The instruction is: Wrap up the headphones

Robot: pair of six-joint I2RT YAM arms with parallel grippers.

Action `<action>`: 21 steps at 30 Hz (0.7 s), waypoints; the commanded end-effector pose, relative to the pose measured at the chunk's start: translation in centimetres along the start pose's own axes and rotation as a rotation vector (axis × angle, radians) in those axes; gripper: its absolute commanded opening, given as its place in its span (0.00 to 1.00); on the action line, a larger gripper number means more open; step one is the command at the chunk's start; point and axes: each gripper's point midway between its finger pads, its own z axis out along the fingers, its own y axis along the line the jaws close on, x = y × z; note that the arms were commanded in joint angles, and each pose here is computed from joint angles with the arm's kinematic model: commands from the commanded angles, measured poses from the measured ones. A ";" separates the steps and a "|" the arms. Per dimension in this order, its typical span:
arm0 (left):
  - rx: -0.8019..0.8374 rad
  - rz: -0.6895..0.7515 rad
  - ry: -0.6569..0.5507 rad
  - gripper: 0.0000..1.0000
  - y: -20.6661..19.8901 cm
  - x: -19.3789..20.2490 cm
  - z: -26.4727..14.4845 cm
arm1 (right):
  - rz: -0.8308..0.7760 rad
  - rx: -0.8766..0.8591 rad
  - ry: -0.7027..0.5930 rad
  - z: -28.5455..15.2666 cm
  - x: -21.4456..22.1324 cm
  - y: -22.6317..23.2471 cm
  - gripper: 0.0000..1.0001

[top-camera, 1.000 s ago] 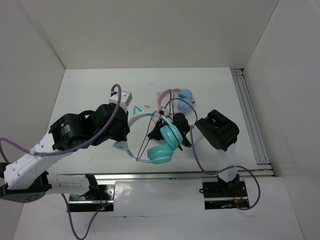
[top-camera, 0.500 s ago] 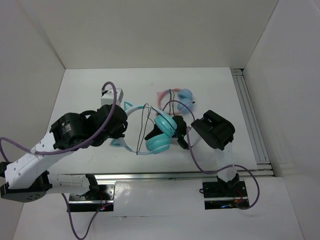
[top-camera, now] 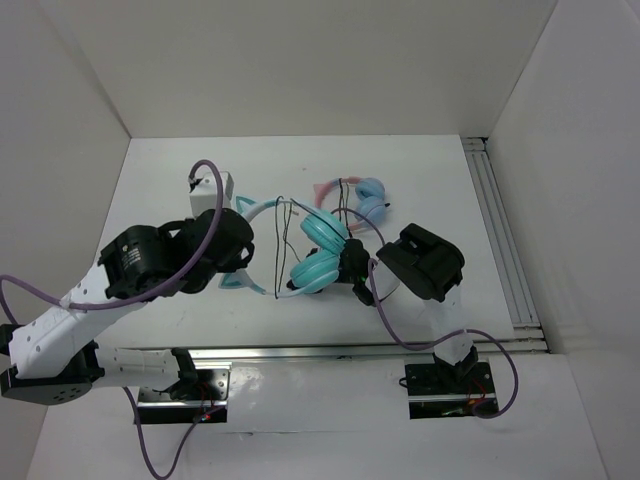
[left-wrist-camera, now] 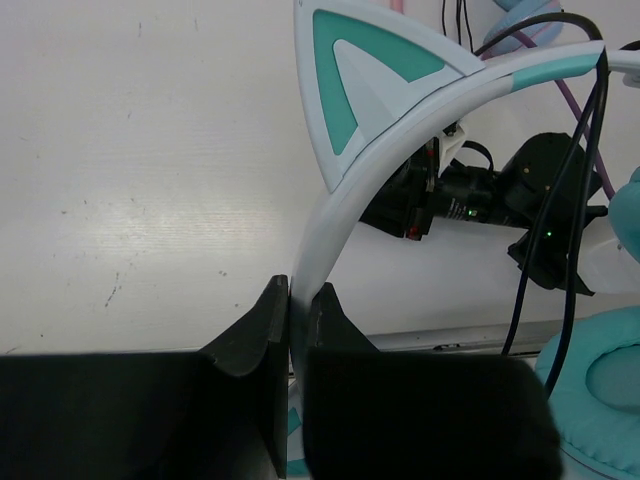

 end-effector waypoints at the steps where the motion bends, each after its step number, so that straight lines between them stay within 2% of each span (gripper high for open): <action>1: 0.022 -0.153 -0.093 0.00 -0.1 -2.5 -0.8 | 0.007 0.028 0.025 -0.5 1.6 -0.4 0.19; 2: 0.012 -0.159 -0.096 0.00 0.2 -2.6 -0.7 | 0.012 0.036 0.042 -0.7 2.3 -0.6 0.19; 4: 0.005 -0.174 -0.098 0.00 0.5 -2.6 -0.6 | 0.004 0.025 0.040 -0.6 2.1 -0.1 0.28; 9: 0.013 -0.178 -0.099 0.00 0.5 -2.7 -0.3 | 0.006 0.021 0.051 -1.1 2.8 0.5 0.32; 14: 0.006 -0.177 -0.089 0.00 0.5 -2.3 0.1 | 0.011 0.021 0.050 -0.8 3.2 0.5 0.32; 15: 0.013 -0.184 -0.094 0.00 0.3 -2.5 0.2 | 0.011 0.021 0.050 -0.8 3.2 0.5 0.31; 18: -0.002 -0.194 -0.099 0.00 0.8 -2.5 0.3 | 0.024 0.049 0.040 -0.9 3.4 0.0 0.08; 21: -0.005 -0.201 -0.094 0.00 0.9 -2.5 0.4 | 0.018 0.065 0.024 -0.9 3.0 -0.3 0.02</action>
